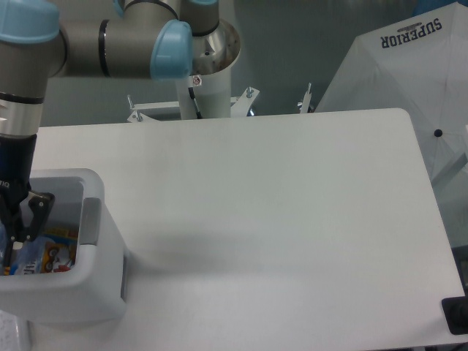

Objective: Place the trash in the trash can
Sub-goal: 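Lower the bottle into the bin and open the gripper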

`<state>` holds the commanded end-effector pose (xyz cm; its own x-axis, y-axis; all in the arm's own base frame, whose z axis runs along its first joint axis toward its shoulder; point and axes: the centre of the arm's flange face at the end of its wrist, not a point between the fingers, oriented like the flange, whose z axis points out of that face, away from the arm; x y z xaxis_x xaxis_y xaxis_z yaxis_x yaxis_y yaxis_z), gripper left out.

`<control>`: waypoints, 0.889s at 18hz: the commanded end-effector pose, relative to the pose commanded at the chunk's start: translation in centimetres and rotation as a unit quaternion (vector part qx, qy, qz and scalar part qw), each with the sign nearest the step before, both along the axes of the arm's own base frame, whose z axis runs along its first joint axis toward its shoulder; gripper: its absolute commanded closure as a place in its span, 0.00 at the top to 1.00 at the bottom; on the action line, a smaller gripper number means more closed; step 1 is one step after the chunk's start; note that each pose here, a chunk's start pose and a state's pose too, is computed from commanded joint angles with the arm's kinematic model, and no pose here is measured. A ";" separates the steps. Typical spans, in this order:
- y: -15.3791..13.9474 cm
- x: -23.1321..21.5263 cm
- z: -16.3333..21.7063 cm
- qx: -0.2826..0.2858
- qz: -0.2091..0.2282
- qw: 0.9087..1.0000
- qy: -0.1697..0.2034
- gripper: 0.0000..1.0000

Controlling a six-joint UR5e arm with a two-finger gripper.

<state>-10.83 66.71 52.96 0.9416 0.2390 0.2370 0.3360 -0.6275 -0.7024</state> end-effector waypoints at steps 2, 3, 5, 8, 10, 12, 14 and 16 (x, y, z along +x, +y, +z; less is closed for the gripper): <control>-0.5 0.2 -0.2 -0.004 0.001 1.000 -0.001 0.68; -0.9 0.3 -0.5 -0.007 0.000 1.000 -0.002 0.68; -1.4 0.6 -0.9 -0.011 0.000 1.000 -0.004 0.68; -1.8 0.7 -1.9 -0.022 0.000 1.000 -0.008 0.68; -1.8 0.7 -2.6 -0.027 0.000 1.000 -0.010 0.68; -1.7 0.8 -3.0 -0.031 0.000 0.999 -0.013 0.68; -2.0 1.0 -3.9 -0.039 -0.001 0.999 -0.016 0.68; -2.1 1.3 -4.9 -0.048 -0.004 0.999 -0.020 0.68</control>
<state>-9.53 64.65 48.03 0.9339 0.2557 0.2500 0.3573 -0.6938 -0.6253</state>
